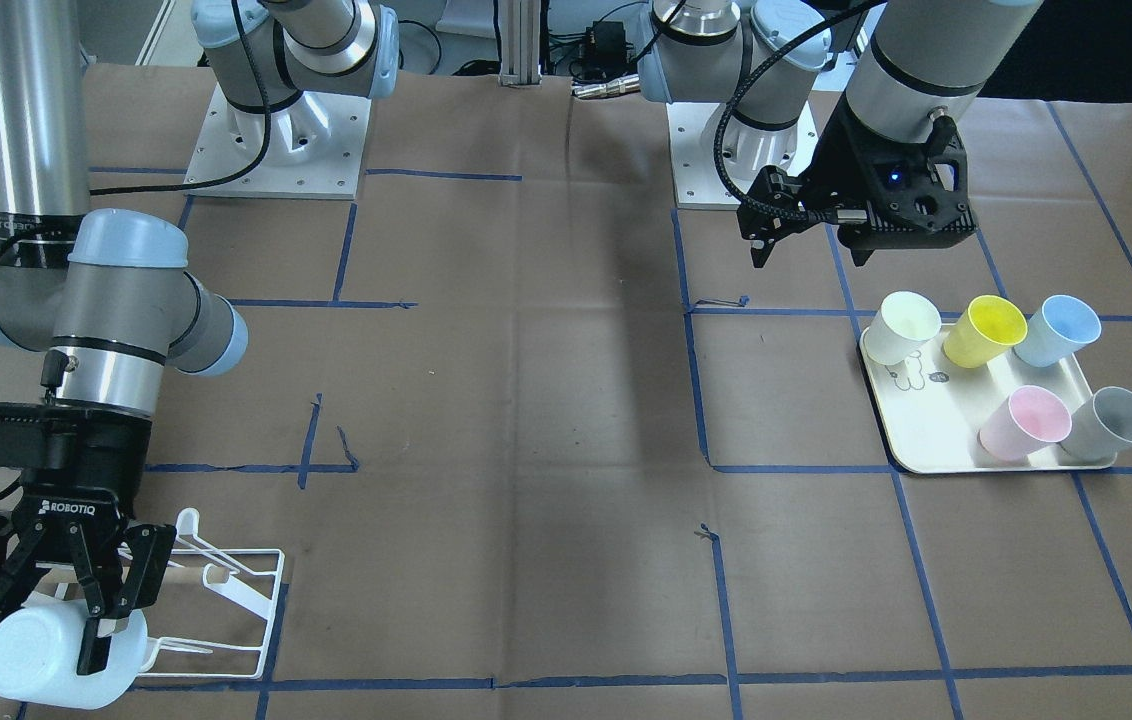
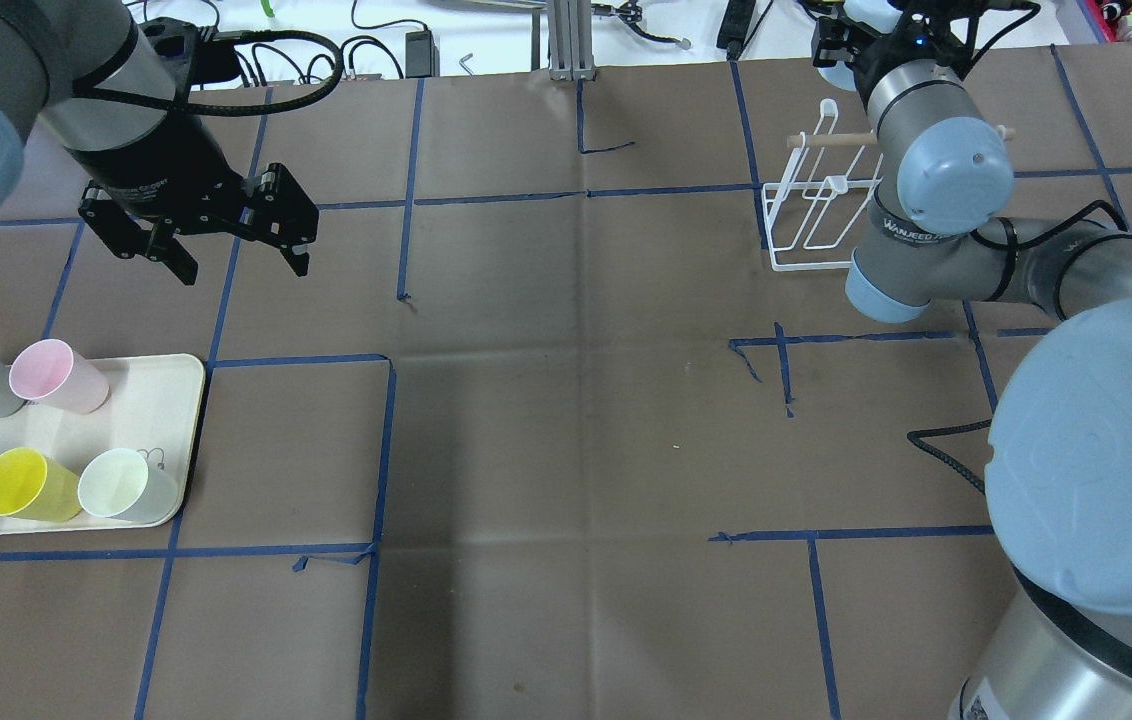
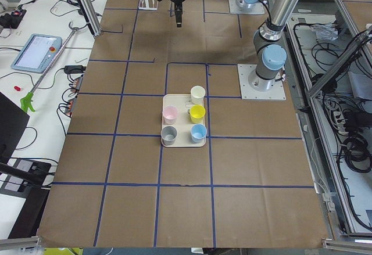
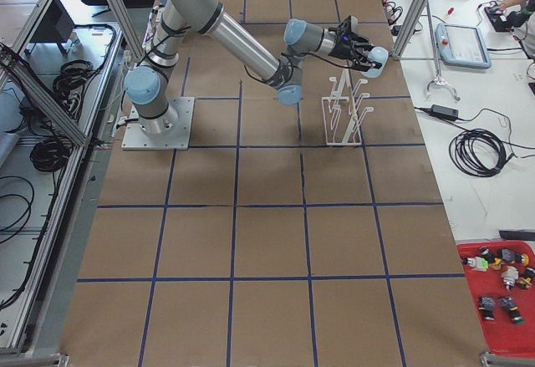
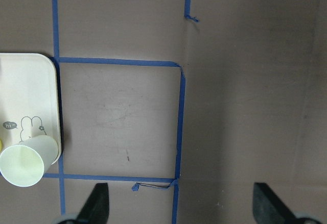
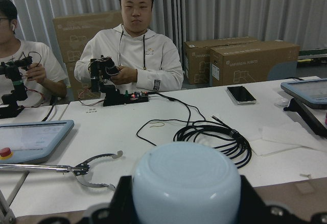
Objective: Transfer IKEA cup to right arm and place on rack
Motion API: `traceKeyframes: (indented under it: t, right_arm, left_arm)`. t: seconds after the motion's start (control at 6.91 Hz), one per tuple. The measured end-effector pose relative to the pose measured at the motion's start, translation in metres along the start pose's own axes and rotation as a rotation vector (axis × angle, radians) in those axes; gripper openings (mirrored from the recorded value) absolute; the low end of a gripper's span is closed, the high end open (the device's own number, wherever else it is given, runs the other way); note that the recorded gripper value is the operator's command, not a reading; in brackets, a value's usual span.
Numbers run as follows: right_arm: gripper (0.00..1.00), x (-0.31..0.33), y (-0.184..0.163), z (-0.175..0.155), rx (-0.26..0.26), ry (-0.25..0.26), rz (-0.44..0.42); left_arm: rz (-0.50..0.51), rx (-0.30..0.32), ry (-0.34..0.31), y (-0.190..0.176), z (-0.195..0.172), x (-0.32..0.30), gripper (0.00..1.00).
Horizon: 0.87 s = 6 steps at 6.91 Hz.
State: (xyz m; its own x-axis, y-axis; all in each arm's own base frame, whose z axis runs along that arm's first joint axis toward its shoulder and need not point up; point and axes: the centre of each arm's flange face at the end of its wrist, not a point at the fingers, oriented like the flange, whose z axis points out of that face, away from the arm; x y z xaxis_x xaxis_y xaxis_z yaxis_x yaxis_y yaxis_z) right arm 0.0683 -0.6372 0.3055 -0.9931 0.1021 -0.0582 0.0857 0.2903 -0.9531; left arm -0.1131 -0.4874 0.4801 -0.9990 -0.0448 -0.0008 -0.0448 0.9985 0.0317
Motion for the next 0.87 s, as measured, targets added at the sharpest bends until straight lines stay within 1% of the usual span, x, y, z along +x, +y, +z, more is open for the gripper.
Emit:
traceKeyframes:
  t: [0.29,0.43,0.58,0.87]
  right_arm:
    - [0.19,0.003,0.019,0.002,-0.039,0.015,-0.004]
    - [0.19,0.003,0.023,0.002,-0.046,0.017,-0.003]
    - [0.19,0.003,0.024,0.002,-0.047,0.017,-0.002]
    - [0.21,0.001,0.026,0.001,-0.051,0.018,-0.002]
  left_arm:
    - [0.002,0.004,0.000,0.002,0.000,0.000,1.00]
    - [0.029,-0.001,-0.003,0.008,0.003,-0.003,1.00]
    - [0.081,-0.011,-0.005,0.019,0.009,-0.016,1.00]
    - [0.110,-0.034,0.007,0.047,0.029,-0.084,1.00]
